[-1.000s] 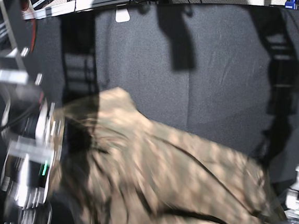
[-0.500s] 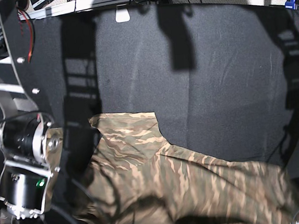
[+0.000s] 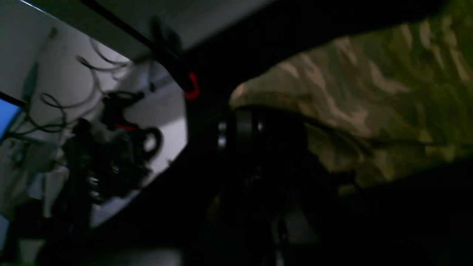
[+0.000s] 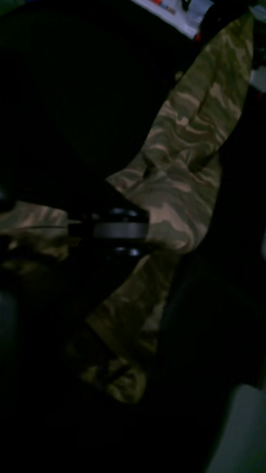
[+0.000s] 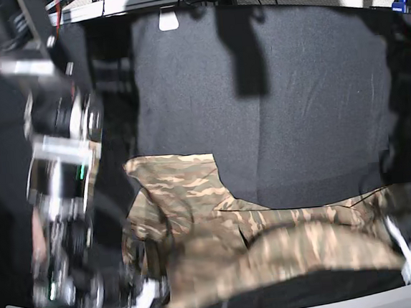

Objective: Layout the t-shirt on the table in an organized manner, then fold the t-shirt properly
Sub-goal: 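Lift the shirt with both grippers and swing it up off the table, then lay the lifted shirt down flat, stretching it between both grippers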

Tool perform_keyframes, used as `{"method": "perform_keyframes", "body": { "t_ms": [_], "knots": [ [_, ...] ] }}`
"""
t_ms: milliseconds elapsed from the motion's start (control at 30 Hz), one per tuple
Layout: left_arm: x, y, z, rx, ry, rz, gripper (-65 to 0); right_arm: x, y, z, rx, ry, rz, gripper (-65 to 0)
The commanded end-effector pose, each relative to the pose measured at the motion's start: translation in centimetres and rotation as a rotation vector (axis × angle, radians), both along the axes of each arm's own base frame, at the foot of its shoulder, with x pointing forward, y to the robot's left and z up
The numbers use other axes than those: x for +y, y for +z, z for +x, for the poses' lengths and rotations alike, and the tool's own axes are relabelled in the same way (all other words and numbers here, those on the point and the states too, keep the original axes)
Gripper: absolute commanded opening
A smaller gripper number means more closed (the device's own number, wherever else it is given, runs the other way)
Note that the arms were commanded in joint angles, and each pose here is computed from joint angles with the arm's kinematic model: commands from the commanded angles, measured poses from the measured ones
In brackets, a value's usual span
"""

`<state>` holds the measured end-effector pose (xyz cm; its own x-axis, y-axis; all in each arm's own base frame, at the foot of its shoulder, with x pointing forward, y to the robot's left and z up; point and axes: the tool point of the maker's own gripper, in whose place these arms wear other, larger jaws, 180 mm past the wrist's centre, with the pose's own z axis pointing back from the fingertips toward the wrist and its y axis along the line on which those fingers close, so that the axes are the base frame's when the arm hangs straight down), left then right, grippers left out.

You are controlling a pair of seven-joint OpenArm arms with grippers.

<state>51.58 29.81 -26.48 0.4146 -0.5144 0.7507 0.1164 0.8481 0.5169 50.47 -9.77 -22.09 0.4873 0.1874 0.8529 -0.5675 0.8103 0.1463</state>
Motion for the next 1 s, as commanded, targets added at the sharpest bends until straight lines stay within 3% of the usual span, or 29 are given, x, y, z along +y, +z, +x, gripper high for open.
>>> {"method": "perform_keyframes", "body": {
  "t_ms": [0, 200, 533, 767, 967],
  "knots": [
    [0.8, 2.1, 0.5, -0.057, 0.007, 0.021, -65.0, 0.0, 3.3, 0.7, -0.099, 0.005, 0.023, -65.0],
    [1.7, -1.7, -2.0, 0.028, 0.002, 0.098, -65.0, -0.8, 1.9, -2.5, -0.118, 0.005, -0.049, -65.0],
    [1.9, -1.1, -7.0, 0.064, -0.085, 0.230, -65.0, -3.7, 1.4, -5.9, -0.141, -0.008, -0.154, -65.0],
    [1.3, -0.2, -9.1, 0.071, -0.089, 0.386, -65.0, -4.1, 3.6, -6.5, -0.188, -0.015, 0.030, -65.0],
    [1.2, -3.0, -11.7, 0.136, -0.097, 0.442, -65.0, -6.4, 3.9, -7.6, -0.203, -0.077, 0.163, -65.0]
  ]
}}
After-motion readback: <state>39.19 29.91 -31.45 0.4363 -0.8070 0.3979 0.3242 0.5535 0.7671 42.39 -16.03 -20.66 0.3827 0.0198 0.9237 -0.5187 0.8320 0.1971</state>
